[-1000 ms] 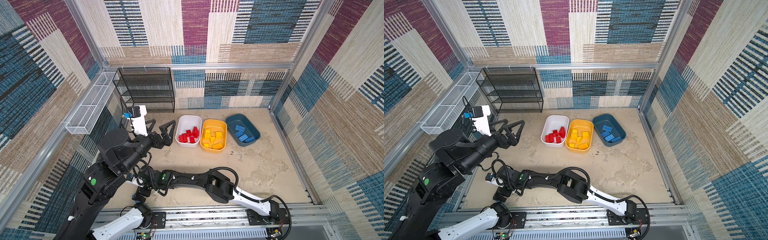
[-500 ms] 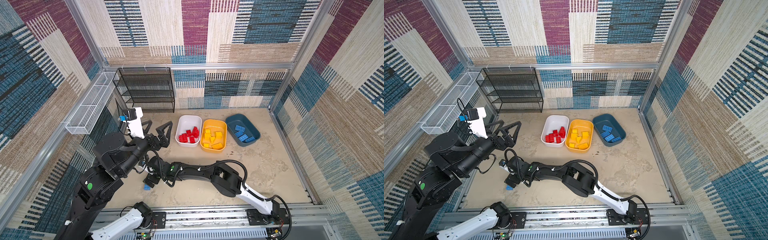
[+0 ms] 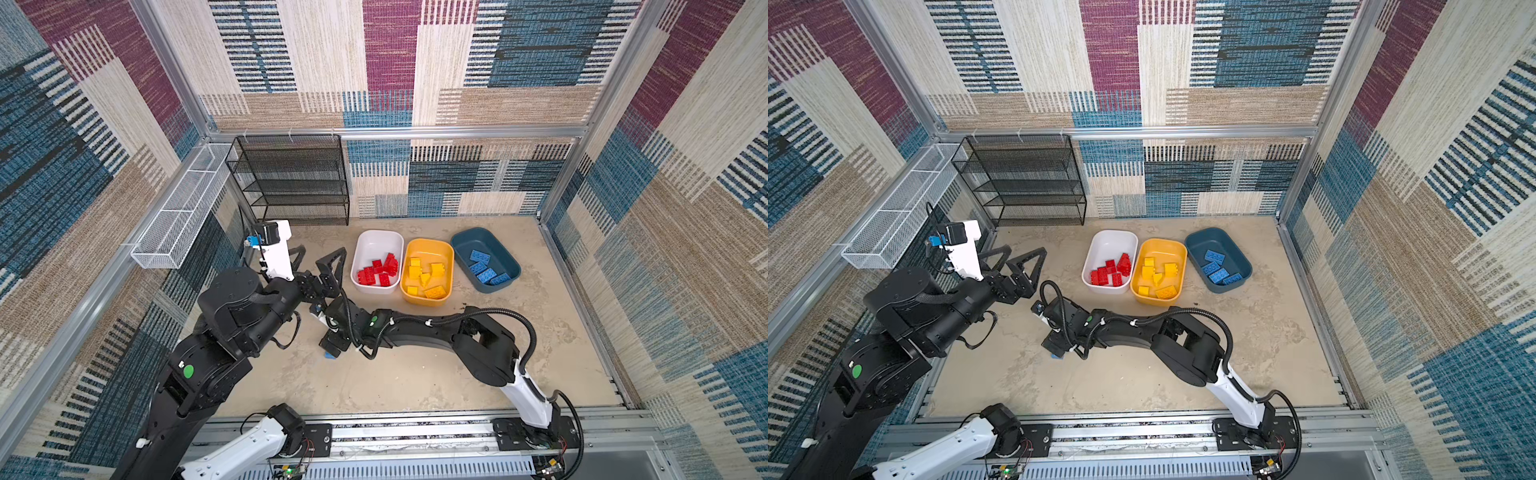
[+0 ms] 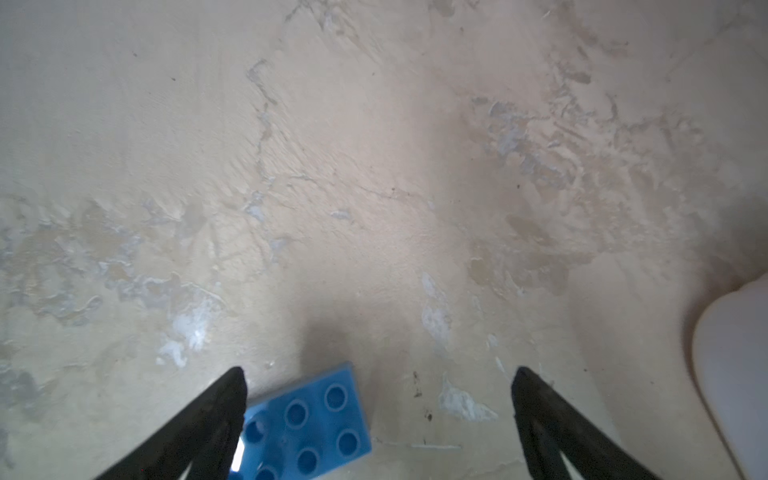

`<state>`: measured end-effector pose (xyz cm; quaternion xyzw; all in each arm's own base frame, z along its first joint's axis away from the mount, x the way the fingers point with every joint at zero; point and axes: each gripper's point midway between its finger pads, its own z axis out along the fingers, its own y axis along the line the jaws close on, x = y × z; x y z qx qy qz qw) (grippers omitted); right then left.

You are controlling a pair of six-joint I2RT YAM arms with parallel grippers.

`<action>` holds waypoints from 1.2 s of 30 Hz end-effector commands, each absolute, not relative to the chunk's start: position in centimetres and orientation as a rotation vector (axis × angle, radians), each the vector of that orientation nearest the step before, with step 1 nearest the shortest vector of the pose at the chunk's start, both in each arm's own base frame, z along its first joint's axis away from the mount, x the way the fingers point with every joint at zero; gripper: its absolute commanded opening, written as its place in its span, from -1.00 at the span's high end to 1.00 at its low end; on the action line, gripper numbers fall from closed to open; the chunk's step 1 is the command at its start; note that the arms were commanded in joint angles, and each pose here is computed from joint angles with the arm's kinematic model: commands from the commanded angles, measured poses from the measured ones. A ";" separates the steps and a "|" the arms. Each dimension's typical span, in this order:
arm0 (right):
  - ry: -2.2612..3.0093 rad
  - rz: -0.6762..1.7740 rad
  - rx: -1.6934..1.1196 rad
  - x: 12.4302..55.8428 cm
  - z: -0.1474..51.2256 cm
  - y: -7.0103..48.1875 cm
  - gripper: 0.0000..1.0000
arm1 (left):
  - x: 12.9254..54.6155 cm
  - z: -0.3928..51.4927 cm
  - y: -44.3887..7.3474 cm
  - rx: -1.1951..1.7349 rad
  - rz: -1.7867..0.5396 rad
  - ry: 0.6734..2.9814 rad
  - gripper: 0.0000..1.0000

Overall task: Sort the legos into containers by color
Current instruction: 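Close the right gripper on the blue brick and lift it, then carry the blue brick into the teal tub and open the right gripper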

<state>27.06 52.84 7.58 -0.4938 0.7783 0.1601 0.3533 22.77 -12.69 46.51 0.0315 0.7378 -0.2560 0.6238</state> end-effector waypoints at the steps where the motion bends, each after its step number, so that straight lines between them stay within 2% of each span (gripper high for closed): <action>1: 1.953 0.449 -1.302 26.7 10.2 53.2 -0.99 | 22.6 46.8 -12.1 0.075 -0.555 1.674 -0.98; 5: 1.927 0.551 -1.411 24.5 10.2 53.4 -0.99 | 22.2 46.6 -11.5 0.067 -0.544 1.671 -0.98; 10: 1.949 0.569 -1.529 23.1 7.0 52.9 -0.99 | 22.0 46.1 -11.3 0.066 -0.539 1.678 -0.98; 21: 1.974 0.544 -1.565 23.0 3.7 52.8 -0.97 | 22.2 45.2 -11.4 0.064 -0.528 1.698 -0.98; 26: 1.983 0.543 -1.585 22.8 2.8 52.8 -0.78 | 22.5 45.0 -11.4 0.063 -0.517 1.701 -0.98; 36: 1.968 0.563 -1.517 23.1 4.2 52.6 -0.33 | 22.6 44.6 -11.6 0.059 -0.528 1.713 -0.98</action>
